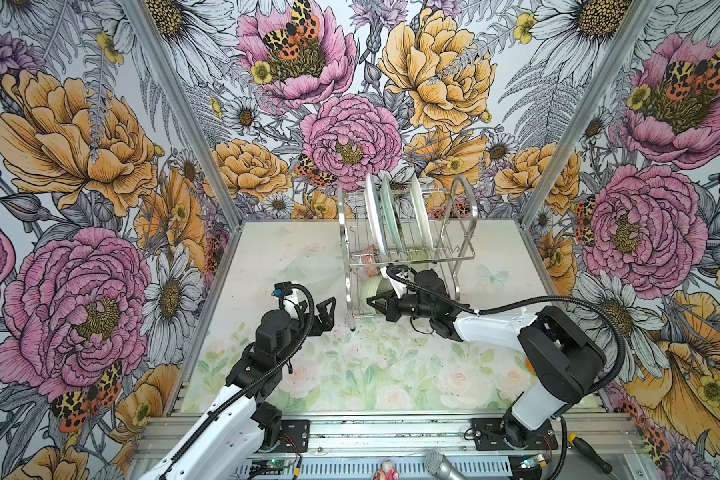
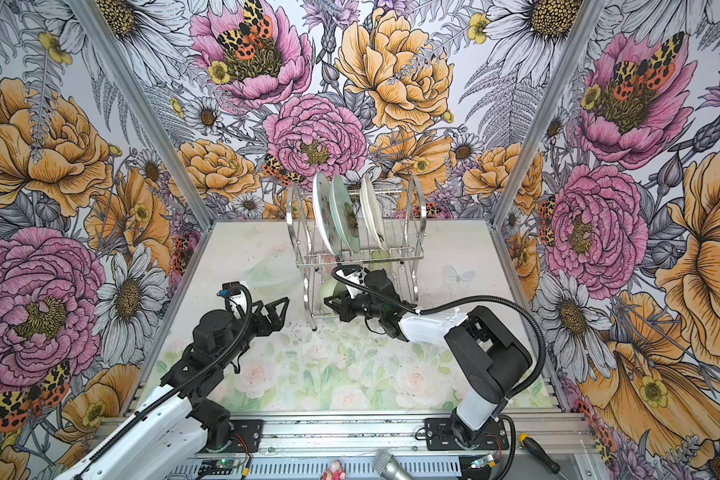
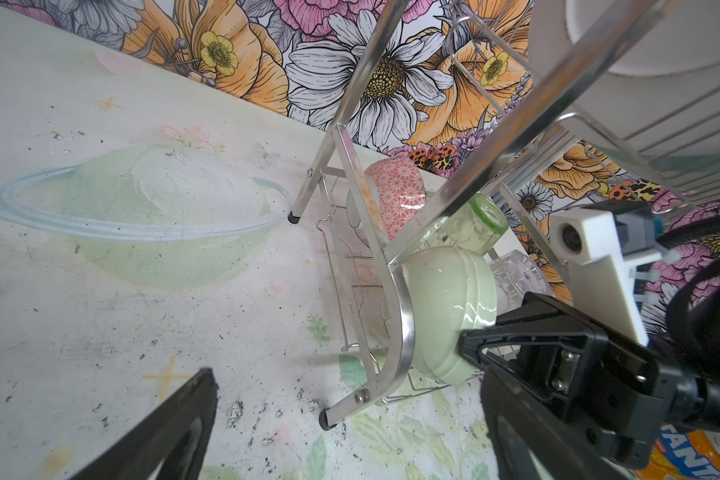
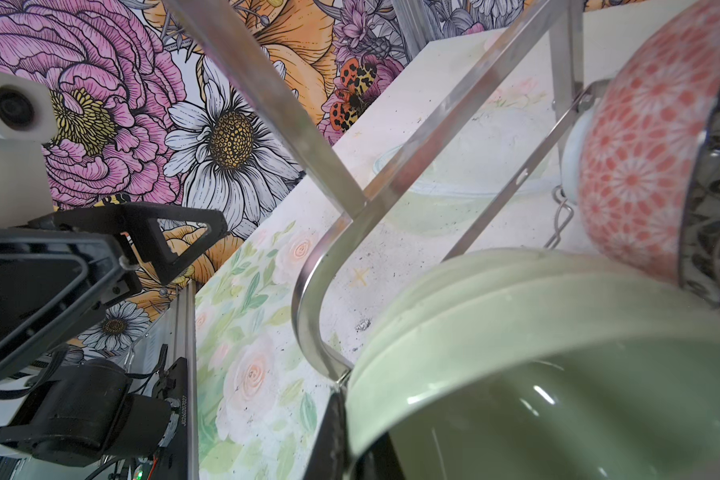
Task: Unload the mixed dishes from the dish rack
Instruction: 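Close the right gripper on the pale green bowl's rim, then lift the pale green bowl out of the rack with the right gripper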
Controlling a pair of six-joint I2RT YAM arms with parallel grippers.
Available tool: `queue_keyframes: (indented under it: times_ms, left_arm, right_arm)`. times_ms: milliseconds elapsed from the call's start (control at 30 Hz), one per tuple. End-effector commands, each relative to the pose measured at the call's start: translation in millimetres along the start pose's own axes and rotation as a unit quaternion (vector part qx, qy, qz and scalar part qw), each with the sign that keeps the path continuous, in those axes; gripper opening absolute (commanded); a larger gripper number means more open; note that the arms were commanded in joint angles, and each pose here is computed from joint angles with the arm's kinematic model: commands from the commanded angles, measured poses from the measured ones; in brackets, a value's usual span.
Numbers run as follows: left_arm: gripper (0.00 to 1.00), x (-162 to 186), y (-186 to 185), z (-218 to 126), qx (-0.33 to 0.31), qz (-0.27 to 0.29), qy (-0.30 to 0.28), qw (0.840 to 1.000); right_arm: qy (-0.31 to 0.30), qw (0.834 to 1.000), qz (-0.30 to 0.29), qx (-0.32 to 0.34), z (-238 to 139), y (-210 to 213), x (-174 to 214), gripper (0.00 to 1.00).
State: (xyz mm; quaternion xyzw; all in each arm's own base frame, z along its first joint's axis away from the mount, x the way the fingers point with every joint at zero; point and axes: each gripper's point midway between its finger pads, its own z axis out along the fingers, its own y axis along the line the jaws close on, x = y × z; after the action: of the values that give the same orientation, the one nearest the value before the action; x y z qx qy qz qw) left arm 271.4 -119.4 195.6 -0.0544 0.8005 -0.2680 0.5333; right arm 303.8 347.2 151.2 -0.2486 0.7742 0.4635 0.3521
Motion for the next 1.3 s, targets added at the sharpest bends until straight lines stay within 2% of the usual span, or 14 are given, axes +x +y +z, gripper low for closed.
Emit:
queue_keyframes:
  times_ms: [0,467,800,1133,1267]
  left_arm:
    - [0.99,-0.3,4.2,0.4,-0.003,-0.006,-0.008,1.000]
    - [0.99,0.3,4.6,0.2,-0.002,-0.013,-0.009,1.000]
    - [0.99,-3.0,1.3,-2.8,0.006,-0.020,-0.014,1.000]
    - [0.99,-5.3,-7.0,-4.5,0.027,-0.029,-0.016,0.999]
    - [0.99,-8.7,-10.1,-5.2,0.034,-0.028,-0.022,0.999]
  right_arm:
    - [-0.047,0.998,-0.028,-0.018,-13.6,19.5,-25.5,0.00]
    - [-0.051,0.998,-0.046,-0.008,-39.4,34.0,-16.5,0.00]
    - [-0.058,0.997,-0.054,-0.004,-71.9,55.0,-3.8,0.00]
    - [-0.098,0.991,-0.063,0.070,-119.0,49.9,-3.1,0.00]
    - [-0.120,0.983,-0.045,0.132,-139.6,34.0,-4.7,0.00]
